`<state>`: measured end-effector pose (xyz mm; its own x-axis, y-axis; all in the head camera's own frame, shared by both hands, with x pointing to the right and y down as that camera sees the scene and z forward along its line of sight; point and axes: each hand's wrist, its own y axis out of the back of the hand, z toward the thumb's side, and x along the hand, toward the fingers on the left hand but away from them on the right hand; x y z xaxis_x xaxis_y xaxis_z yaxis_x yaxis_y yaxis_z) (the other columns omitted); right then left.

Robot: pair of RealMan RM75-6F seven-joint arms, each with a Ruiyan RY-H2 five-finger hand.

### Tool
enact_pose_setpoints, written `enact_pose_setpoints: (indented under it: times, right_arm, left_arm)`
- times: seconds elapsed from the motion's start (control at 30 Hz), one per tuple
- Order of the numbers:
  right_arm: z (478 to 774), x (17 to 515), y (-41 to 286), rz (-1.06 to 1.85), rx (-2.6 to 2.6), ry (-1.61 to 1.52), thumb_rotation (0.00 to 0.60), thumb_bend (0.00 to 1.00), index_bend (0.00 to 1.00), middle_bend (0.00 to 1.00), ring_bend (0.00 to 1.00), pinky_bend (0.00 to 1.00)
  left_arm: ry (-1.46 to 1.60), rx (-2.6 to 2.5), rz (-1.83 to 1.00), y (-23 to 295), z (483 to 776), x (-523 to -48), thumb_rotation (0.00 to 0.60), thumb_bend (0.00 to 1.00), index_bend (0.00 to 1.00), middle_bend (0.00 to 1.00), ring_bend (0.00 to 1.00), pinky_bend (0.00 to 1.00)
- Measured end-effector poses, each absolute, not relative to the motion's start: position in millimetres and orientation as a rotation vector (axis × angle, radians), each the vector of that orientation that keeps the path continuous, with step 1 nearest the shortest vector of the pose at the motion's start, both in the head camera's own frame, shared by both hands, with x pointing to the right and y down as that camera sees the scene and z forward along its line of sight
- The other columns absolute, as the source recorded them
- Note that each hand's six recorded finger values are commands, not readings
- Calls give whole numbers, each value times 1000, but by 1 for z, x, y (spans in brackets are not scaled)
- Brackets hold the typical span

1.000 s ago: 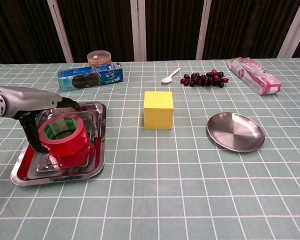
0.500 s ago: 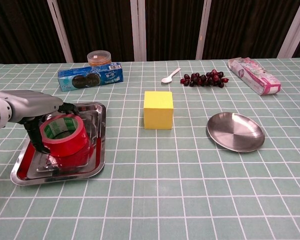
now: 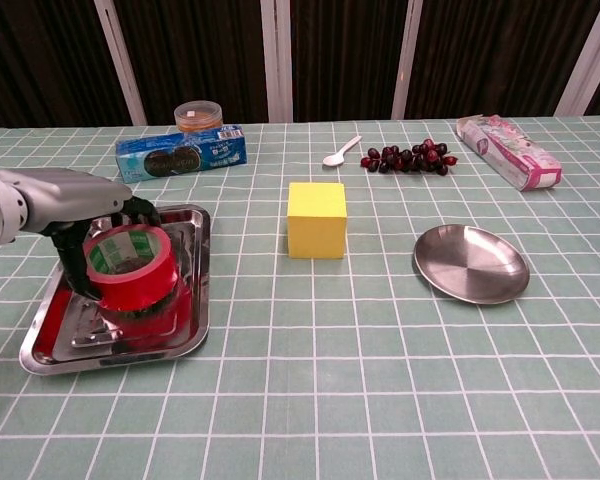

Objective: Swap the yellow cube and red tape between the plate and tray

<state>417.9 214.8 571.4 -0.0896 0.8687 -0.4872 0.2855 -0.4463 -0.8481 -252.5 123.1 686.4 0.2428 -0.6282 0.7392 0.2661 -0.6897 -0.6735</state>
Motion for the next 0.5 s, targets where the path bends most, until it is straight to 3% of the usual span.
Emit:
enact_pose_setpoints:
  times: [0.33,0.5]
  right_arm:
    - [572,420,215,1577,-1688,-1266,600,224,59,0,24,0]
    - [573,420,214,1580,-1683,-1262,600,224,59,0,24,0]
  left_arm:
    - [469,-1873,-1361,114,638,-232,600,251,244,286,254,446]
    - [484,-1941,-1235,114,635,-195,600,251,244,290,254,446]
